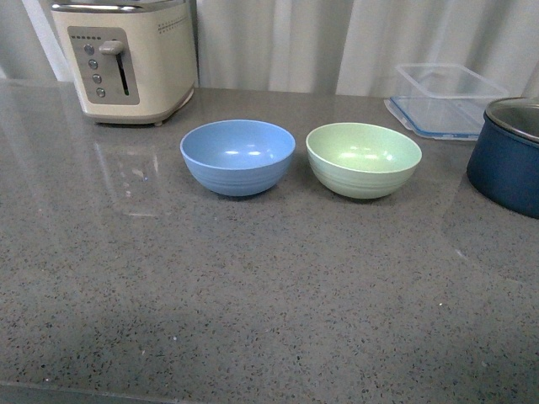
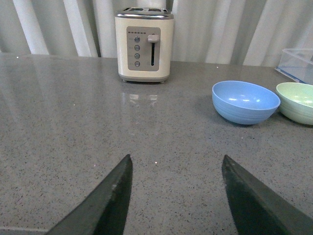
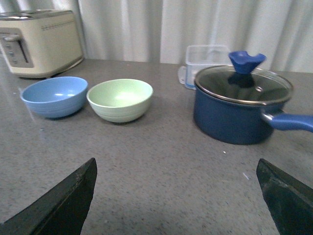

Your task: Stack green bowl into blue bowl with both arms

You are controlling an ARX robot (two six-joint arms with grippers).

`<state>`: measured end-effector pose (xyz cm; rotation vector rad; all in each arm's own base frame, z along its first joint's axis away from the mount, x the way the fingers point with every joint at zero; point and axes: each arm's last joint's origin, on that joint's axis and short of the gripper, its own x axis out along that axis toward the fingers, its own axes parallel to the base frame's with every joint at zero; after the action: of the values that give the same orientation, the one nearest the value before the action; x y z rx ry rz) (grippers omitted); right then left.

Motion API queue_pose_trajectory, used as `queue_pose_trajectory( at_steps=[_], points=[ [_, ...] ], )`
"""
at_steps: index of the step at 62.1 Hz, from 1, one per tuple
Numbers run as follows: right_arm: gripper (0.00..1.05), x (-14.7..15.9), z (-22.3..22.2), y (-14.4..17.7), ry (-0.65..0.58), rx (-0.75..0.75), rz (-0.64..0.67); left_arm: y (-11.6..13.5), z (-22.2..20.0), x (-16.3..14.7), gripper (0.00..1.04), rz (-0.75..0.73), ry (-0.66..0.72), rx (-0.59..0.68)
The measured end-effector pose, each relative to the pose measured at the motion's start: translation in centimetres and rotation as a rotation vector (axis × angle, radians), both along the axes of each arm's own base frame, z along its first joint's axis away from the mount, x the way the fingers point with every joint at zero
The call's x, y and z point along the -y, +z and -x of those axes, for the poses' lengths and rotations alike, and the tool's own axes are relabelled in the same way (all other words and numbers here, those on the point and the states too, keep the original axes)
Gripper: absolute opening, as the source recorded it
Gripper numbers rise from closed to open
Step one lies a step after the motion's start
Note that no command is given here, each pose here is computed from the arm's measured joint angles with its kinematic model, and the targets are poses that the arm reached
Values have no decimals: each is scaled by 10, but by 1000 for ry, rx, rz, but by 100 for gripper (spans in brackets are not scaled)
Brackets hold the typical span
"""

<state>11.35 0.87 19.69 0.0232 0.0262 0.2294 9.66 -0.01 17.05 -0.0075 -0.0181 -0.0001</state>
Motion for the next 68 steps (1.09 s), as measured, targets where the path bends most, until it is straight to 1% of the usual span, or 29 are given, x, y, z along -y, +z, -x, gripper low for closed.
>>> queue_pose_trajectory(
  at_steps=[5,7,12,15,19,21,27,35,50,57,68],
  points=[
    [95,-5,-17,26,31,-23,-32,0,0,0,81,0,0,0],
    [95,-8,-28,38,39,-57,-50,0,0,0,88,0,0,0],
    [95,-17,-56,57,56,-140,-90,0,0,0,100,-2,0,0],
    [95,-23,-72,65,53,-193,-106,0,0,0,98,-2,0,0],
    [95,-34,-101,73,62,-291,-120,0,0,0,98,-2,0,0],
    [95,-42,-121,77,46,-350,-116,0,0,0,98,-2,0,0],
    [95,-56,-160,81,9,-448,-126,0,0,0,98,-2,0,0],
    [95,-70,-212,71,-78,-550,-124,0,0,0,98,-2,0,0],
    [95,-85,-279,34,-230,-682,-92,0,0,0,98,-2,0,0],
    [95,-88,-295,18,-268,-713,-74,0,0,0,98,-2,0,0],
    [95,-90,-310,-1,-297,-752,-60,0,0,0,98,-2,0,0]
  ],
)
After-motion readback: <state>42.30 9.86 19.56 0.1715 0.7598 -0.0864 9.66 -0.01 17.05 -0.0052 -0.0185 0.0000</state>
